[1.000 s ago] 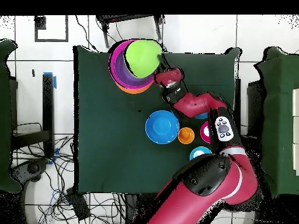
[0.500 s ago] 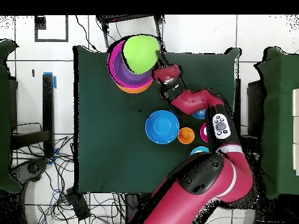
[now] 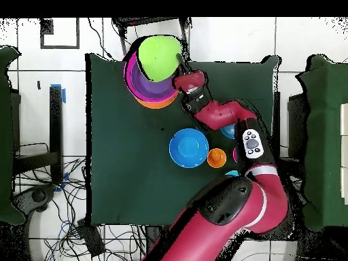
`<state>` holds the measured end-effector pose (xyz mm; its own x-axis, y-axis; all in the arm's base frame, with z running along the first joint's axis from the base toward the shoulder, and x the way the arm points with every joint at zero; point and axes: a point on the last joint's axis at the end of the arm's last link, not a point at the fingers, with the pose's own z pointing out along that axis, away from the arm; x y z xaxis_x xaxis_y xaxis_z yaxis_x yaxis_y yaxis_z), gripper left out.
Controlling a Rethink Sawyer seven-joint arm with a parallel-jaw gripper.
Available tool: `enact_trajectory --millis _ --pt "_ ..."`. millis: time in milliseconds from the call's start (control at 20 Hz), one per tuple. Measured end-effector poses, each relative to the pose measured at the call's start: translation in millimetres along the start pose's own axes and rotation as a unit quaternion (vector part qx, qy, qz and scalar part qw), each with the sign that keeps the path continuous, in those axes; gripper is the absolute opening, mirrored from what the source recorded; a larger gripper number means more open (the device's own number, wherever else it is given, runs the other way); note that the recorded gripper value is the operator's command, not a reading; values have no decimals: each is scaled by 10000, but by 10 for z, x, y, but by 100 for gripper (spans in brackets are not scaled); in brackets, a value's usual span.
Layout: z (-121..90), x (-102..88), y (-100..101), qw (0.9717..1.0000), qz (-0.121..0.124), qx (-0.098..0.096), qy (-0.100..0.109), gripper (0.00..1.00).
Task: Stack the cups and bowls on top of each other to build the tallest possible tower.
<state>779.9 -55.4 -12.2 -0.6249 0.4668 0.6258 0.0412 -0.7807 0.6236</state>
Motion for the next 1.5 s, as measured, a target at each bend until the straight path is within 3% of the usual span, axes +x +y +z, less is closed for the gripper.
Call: enact_trajectory --millis 450,1500 --pt "18 39 -91 10000 19 91 10 0" --pt "-84 78 -50 9996 34 235 -163 0"
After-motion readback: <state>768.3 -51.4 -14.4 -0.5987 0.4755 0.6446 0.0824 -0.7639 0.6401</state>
